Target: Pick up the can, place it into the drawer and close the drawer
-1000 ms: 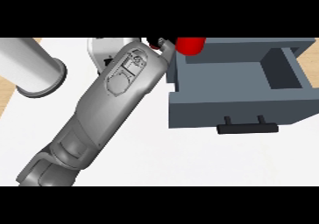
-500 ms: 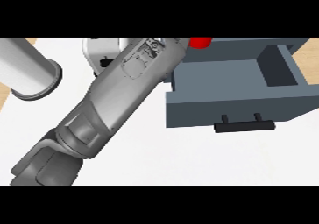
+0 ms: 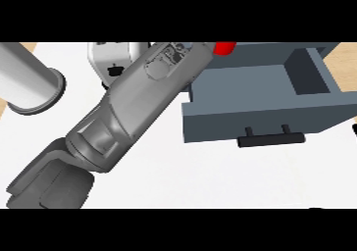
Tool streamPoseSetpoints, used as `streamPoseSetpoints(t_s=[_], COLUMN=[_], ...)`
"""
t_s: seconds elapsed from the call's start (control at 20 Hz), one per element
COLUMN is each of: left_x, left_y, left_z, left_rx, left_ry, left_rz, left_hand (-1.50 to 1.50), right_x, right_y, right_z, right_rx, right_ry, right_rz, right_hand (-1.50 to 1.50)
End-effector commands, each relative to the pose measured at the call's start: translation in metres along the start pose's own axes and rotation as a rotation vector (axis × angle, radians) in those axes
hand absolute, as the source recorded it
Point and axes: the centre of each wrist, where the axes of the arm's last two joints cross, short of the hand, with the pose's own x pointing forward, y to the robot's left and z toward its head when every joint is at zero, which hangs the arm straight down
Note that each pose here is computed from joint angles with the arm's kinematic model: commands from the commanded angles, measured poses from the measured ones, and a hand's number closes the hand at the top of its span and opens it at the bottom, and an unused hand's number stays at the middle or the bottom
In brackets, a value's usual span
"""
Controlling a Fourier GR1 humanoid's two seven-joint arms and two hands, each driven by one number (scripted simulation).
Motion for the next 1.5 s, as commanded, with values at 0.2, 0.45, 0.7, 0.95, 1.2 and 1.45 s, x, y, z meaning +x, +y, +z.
streamPoseSetpoints(t_s=[0.2,0.45,0.7,0.95,1.2,1.45], left_x=[-0.034,-0.042,-0.049,-0.059,-0.077,-0.077], left_y=[0.002,0.001,0.002,0.004,0.006,0.004], left_z=[0.001,0.002,0.001,0.003,0.007,0.009], left_rx=[0.076,0.078,0.071,0.110,0.181,0.183], left_ry=[-0.008,-0.011,-0.047,-0.011,-0.005,-0.011], left_rz=[-0.058,-0.100,-0.150,-0.135,-0.162,-0.152], left_hand=[1.50,1.50,1.50,-1.50,-1.50,-1.50], right_x=[0.006,0.004,0.010,0.002,0.012,0.009], right_y=[-0.002,0.012,0.019,0.004,0.010,0.011], right_z=[-0.003,-0.020,-0.019,-0.019,-0.023,-0.022], right_rx=[0.003,0.040,0.022,0.034,0.049,0.043], right_ry=[-0.024,-0.015,-0.035,-0.023,-0.039,-0.042], right_rz=[0.003,-0.022,-0.012,0.014,0.001,0.009], right_hand=[-1.50,-1.50,-1.50,-1.50,-1.50,-1.50])
